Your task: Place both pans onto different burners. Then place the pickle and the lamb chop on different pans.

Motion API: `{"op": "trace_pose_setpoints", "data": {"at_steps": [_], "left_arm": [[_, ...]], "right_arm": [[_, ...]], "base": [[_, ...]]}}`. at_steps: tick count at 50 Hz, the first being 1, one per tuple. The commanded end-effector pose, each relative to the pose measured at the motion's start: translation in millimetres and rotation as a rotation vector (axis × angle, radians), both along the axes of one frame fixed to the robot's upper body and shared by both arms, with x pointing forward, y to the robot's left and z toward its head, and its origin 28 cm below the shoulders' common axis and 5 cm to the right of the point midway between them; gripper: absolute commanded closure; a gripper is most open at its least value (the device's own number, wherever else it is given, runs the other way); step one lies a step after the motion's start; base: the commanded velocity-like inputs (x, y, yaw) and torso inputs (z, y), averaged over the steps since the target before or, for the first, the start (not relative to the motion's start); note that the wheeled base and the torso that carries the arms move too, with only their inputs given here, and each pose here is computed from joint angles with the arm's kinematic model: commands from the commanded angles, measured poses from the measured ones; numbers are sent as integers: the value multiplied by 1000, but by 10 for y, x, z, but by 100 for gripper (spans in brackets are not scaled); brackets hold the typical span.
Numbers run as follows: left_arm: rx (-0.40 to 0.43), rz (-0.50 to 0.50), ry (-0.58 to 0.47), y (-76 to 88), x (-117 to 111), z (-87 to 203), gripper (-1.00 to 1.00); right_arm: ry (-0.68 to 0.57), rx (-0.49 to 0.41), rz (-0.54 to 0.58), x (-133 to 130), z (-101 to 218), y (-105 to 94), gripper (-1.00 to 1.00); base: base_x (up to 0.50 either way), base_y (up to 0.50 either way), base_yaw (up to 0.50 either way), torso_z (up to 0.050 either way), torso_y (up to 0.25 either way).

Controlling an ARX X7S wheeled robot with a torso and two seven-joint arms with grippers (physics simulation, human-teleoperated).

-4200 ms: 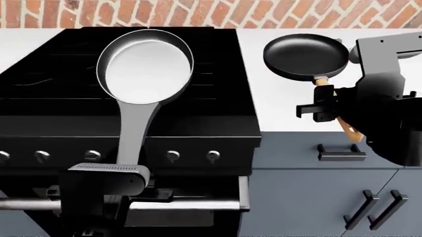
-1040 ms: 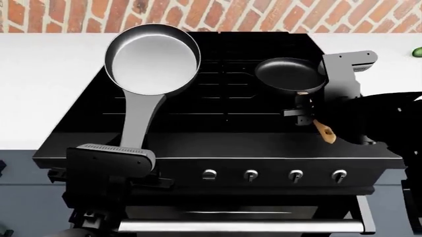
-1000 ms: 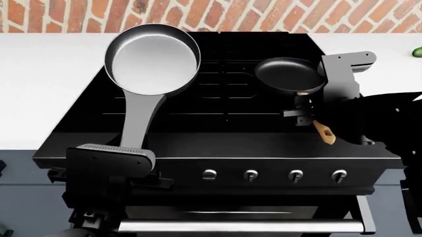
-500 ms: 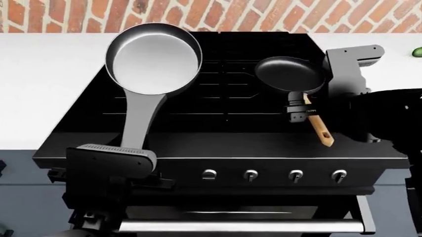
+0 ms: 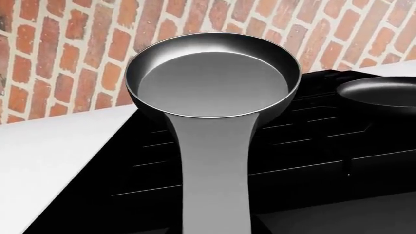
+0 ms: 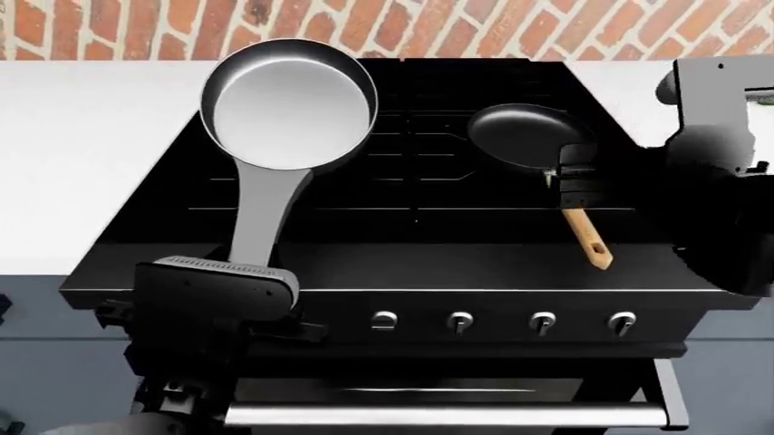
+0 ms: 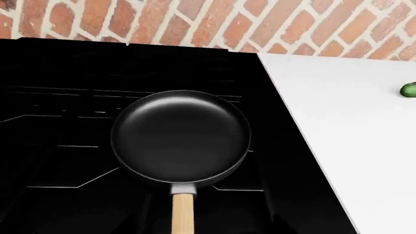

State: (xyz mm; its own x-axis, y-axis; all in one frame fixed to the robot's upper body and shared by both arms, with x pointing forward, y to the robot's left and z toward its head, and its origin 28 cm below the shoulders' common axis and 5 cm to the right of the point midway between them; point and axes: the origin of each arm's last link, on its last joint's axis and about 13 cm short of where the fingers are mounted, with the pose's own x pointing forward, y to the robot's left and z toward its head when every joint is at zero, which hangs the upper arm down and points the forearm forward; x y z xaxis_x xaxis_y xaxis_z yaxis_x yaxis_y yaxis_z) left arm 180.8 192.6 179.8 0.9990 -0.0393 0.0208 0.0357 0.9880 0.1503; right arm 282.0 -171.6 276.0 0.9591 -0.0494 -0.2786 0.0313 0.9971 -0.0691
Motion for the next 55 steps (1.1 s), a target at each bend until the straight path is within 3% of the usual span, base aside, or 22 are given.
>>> {"op": "trace_pose_setpoints", "data": {"at_steps": [1,16,29,55], "left_arm": [[-23,44,-60,15,185,137,100],[-48,14,68,39,556,366,100],[-100,14,171,109,888,304,100],[-143,65,263,200,1061,148,100]], "right_arm": [[-157,85,-14,-279,-72,16,-100],[-247,127,-40,-411,-87,-30,-100],[-239,151,-19,-403,-84,-30,-100],[-239,159,-22,-395,-87,-41,-100]], "base": [[0,0,0,0,0],[0,0,0,1,2],[0,0,0,1,2],[0,0,0,0,2]]}}
